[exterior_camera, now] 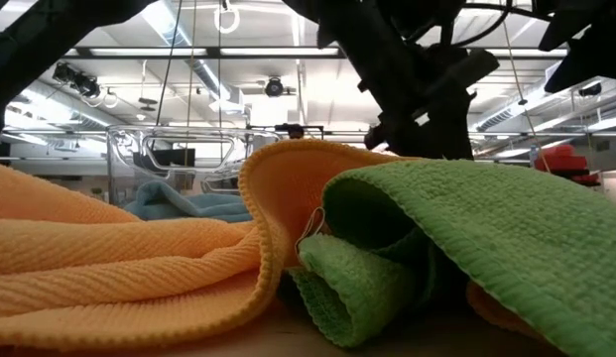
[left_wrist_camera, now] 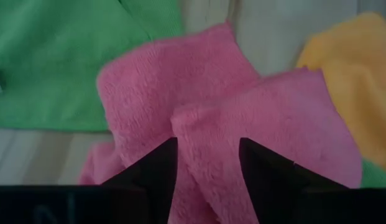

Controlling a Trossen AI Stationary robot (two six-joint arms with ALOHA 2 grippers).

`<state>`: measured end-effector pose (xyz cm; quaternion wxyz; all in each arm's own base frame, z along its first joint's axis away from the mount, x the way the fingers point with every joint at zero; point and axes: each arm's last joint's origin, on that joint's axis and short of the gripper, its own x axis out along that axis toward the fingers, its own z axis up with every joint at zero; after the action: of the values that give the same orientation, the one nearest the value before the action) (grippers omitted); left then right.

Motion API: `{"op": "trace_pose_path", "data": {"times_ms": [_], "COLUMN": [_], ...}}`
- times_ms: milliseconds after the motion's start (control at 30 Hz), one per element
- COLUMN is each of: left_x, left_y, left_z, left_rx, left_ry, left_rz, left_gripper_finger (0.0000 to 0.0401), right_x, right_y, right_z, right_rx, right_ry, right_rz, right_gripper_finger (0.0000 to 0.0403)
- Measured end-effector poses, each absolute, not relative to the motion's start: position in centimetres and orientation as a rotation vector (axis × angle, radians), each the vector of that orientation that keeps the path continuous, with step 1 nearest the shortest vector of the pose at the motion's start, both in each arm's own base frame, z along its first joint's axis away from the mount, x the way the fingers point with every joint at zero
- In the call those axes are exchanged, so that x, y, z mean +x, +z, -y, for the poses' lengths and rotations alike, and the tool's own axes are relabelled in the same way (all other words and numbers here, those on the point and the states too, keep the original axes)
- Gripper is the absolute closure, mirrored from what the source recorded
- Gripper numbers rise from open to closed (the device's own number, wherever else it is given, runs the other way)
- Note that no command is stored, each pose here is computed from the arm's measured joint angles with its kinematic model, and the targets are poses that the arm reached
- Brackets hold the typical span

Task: Fold microfiber towels
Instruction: Fold the top pink towel

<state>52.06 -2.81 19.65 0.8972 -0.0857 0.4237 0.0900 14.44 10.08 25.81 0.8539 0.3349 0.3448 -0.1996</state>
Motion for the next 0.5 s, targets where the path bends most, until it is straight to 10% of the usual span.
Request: {"op": "trace_pose_path", "data": {"times_ms": [500], "left_x": [52.9], "left_y": [16.4], "left_z": [1.0], "left_rx": [-0.274], "left_ry": [0.120], "left_rz": [-0.926], "left_gripper_finger": [0.0185], "right_x": [14.6], "right_y": [25.9], "right_z": [-10.1], "right_rx": [0.715], "right_ry": [-0.427], "right_rz": [-0.691], "right_gripper_finger": [0.0139]}}
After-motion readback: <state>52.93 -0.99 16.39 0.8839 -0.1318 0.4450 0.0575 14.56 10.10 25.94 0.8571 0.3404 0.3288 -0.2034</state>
